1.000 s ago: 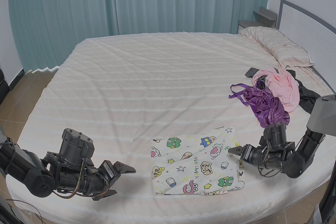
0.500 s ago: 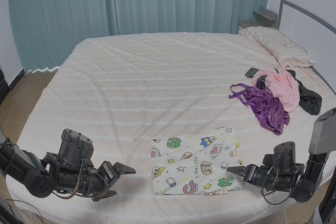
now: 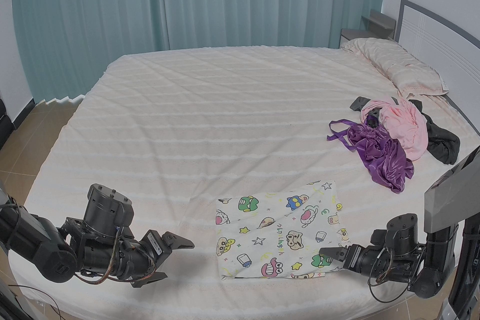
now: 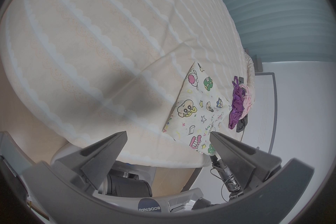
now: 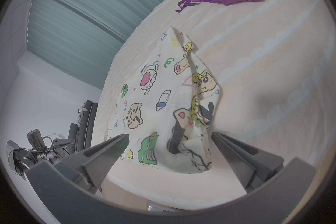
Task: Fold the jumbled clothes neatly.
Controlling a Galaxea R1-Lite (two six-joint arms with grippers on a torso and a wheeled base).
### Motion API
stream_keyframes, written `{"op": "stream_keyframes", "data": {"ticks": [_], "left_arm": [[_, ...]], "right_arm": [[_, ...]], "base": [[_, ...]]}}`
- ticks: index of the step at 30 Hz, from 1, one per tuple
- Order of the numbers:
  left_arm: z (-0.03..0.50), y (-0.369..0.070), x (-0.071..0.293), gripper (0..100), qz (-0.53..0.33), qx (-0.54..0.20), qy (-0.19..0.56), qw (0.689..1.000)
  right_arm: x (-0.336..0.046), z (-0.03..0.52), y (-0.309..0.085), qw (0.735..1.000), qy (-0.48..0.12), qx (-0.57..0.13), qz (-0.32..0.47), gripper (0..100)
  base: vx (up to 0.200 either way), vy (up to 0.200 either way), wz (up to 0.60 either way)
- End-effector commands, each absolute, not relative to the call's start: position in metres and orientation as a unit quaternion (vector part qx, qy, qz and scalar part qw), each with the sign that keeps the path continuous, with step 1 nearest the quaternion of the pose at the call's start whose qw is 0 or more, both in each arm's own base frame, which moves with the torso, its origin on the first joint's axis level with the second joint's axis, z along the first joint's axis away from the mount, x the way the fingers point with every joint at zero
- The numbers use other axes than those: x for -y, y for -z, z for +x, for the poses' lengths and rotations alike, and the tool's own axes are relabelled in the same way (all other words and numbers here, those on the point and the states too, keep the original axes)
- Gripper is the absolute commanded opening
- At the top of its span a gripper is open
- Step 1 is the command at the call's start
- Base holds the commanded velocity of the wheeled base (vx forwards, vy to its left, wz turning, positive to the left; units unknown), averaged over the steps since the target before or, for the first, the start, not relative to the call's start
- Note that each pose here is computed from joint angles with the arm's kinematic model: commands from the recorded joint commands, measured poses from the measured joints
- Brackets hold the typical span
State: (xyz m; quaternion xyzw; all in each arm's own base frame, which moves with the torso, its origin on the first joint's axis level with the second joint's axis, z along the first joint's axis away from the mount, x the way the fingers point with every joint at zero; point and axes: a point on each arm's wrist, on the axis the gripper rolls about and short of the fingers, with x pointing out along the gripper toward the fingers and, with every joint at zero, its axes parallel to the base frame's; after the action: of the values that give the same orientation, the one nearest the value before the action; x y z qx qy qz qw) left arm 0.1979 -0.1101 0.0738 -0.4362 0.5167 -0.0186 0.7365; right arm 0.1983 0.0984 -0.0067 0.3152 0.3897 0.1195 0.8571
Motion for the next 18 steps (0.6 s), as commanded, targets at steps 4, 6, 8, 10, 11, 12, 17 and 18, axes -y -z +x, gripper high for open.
{"op": "stream_keyframes", "data": {"ticks": [4, 6, 8, 10, 11, 12, 17, 18], "left_arm": [[0.198, -0.0736, 0.1102, 100, -0.436, -0.517, 0.018, 0.736], [0.198, -0.0736, 0.1102, 100, -0.436, -0.517, 0.018, 0.736], [0.198, -0.0736, 0.1102, 100, -0.436, -0.517, 0.018, 0.736], [0.1981, -0.0733, 0.1103, 100, -0.436, -0.517, 0.018, 0.736], [0.1981, -0.0733, 0.1103, 100, -0.436, -0.517, 0.018, 0.736], [0.1981, -0.0733, 0.1103, 100, -0.436, -0.517, 0.018, 0.736], [0.1982, -0.0729, 0.1103, 100, -0.436, -0.518, 0.017, 0.736], [0.1983, -0.0726, 0.1104, 100, -0.435, -0.518, 0.017, 0.736]], "right_arm": [[-0.097, 0.1936, 0.0109, 0.852, -0.111, -0.404, 0.315, 0], [-0.097, 0.1937, 0.0096, 0.853, -0.111, -0.401, 0.315, 0], [-0.0969, 0.1938, 0.0086, 0.854, -0.111, -0.398, 0.316, 0], [-0.0966, 0.1939, 0.0083, 0.854, -0.111, -0.397, 0.316, 0], [-0.0966, 0.1939, 0.0083, 0.854, -0.111, -0.397, 0.316, 0], [-0.0969, 0.1938, 0.008, 0.854, -0.111, -0.397, 0.317, 0], [-0.0965, 0.1936, 0.0082, 0.857, -0.104, -0.396, 0.314, 0], [-0.0964, 0.1932, 0.0087, 0.858, -0.1, -0.396, 0.311, 0]], "base": [[0.0, 0.0, 0.0], [0.0, 0.0, 0.0], [0.0, 0.0, 0.0], [0.0, 0.0, 0.0], [0.0, 0.0, 0.0], [0.0, 0.0, 0.0], [0.0, 0.0, 0.0], [0.0, 0.0, 0.0]]}}
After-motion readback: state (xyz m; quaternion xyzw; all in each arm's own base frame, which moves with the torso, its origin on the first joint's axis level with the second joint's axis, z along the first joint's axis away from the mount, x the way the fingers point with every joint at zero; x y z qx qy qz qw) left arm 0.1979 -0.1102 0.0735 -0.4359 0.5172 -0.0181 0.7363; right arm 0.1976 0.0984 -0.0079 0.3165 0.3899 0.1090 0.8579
